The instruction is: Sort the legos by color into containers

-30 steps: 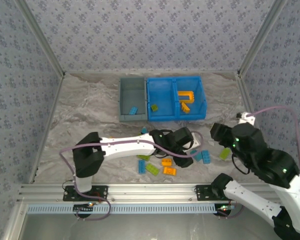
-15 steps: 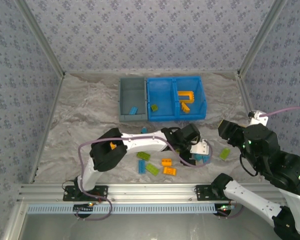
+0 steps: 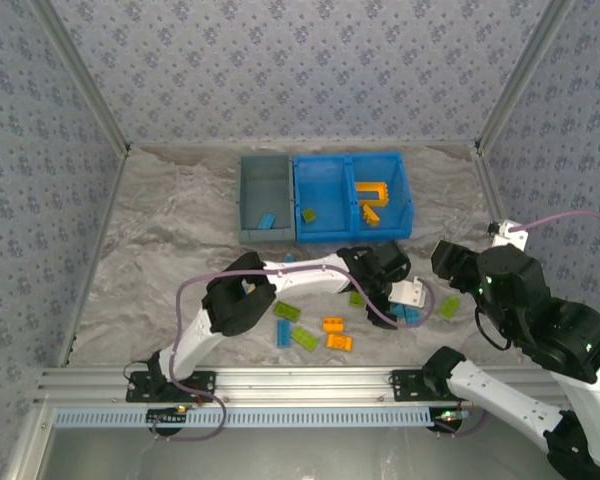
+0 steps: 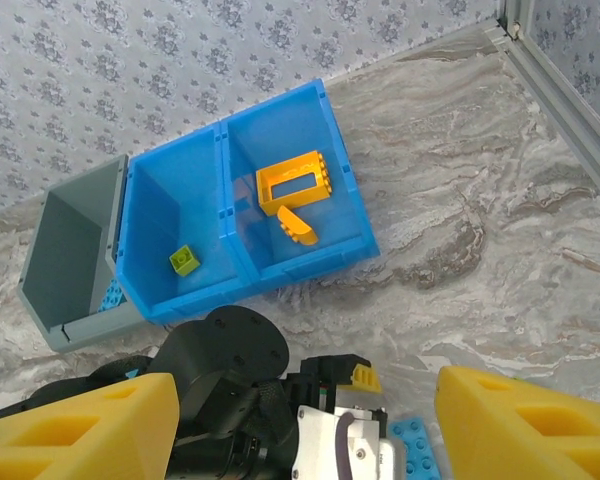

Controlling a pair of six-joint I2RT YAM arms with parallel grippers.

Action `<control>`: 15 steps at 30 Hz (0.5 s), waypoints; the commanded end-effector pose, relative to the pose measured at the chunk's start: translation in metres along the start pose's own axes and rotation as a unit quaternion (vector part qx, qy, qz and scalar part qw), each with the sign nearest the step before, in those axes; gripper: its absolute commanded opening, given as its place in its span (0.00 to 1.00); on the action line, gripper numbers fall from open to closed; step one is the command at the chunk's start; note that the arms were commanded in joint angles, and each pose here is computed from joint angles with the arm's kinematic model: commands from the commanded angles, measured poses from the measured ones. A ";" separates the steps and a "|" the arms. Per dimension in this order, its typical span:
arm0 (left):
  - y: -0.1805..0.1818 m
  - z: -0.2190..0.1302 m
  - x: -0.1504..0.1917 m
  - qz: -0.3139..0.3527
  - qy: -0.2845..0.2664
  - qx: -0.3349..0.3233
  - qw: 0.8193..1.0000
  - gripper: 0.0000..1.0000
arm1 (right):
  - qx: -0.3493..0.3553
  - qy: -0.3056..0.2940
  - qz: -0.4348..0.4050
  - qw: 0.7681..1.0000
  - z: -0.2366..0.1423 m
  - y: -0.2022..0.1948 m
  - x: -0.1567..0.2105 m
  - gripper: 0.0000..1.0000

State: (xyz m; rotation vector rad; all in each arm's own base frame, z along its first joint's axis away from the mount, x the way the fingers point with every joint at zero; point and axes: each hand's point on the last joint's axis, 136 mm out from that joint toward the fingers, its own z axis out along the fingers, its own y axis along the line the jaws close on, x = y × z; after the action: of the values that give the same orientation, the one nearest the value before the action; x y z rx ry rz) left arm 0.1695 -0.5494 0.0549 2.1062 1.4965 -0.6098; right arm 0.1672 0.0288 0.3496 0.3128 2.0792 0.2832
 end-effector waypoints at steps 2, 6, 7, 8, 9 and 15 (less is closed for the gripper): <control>-0.018 0.007 0.009 0.004 0.012 0.046 0.999 0.89 | 0.012 0.001 -0.010 1.000 0.005 -0.002 0.002 0.71; -0.024 0.011 0.014 -0.004 0.023 0.063 0.998 0.74 | 0.011 0.002 -0.008 1.000 0.006 -0.001 0.002 0.71; -0.025 0.012 0.016 -0.006 0.026 0.066 0.997 0.69 | 0.010 0.002 -0.007 1.000 0.006 0.000 0.002 0.71; -0.027 0.013 0.016 -0.007 0.026 0.068 0.997 0.64 | 0.010 0.003 -0.007 1.000 0.006 0.000 0.002 0.71; -0.027 0.014 0.016 -0.010 0.026 0.068 0.997 0.58 | 0.010 0.003 -0.007 1.000 0.006 0.000 0.002 0.71; -0.032 0.021 0.013 -0.018 0.028 0.066 0.997 0.36 | 0.011 0.010 -0.001 1.000 0.008 0.000 0.007 0.71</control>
State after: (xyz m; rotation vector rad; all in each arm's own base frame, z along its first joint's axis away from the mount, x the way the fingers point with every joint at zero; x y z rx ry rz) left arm 0.1521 -0.5381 0.0293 2.1998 1.5572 -0.6499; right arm 0.1688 0.0302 0.3448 0.3115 2.0939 0.2717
